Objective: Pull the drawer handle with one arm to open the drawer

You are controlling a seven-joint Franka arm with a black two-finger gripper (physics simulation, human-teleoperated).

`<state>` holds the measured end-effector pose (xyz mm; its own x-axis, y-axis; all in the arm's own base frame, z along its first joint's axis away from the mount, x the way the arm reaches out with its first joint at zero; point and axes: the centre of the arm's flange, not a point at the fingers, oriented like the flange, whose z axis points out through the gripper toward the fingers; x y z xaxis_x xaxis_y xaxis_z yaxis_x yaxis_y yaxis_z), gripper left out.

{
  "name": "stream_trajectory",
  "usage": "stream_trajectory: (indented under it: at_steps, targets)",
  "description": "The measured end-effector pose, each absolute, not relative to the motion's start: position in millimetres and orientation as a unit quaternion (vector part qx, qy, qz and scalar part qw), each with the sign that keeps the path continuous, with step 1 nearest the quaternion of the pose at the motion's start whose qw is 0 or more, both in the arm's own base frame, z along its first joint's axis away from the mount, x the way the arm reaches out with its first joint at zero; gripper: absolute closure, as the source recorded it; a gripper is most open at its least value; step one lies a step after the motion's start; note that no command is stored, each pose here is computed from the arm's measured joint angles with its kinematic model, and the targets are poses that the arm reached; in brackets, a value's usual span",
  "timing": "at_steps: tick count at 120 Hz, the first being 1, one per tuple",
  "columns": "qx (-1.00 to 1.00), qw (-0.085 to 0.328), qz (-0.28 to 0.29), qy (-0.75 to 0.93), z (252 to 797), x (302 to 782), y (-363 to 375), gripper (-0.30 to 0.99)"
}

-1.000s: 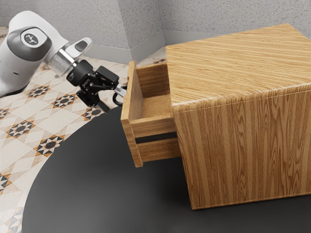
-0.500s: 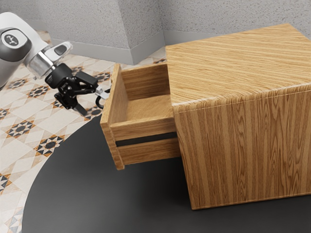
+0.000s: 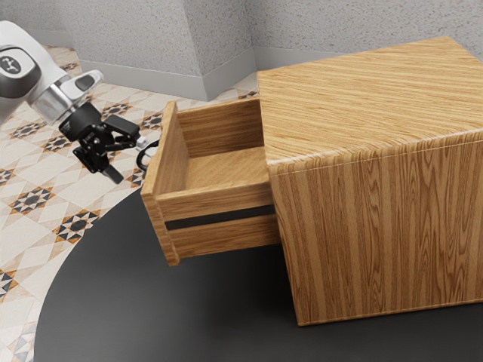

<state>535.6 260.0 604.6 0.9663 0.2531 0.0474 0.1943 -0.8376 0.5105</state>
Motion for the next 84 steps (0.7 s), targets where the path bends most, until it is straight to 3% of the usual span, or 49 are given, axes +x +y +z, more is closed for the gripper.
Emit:
stream_trajectory:
  at_steps: [66,77,84]
  targets:
    - [0.97,0.21,0.045,0.118,621,511,276,0.02]
    - [0.97,0.202,0.065,0.117,650,502,275,0.01]
    - [0.97,0.187,0.102,0.112,699,487,275,0.01]
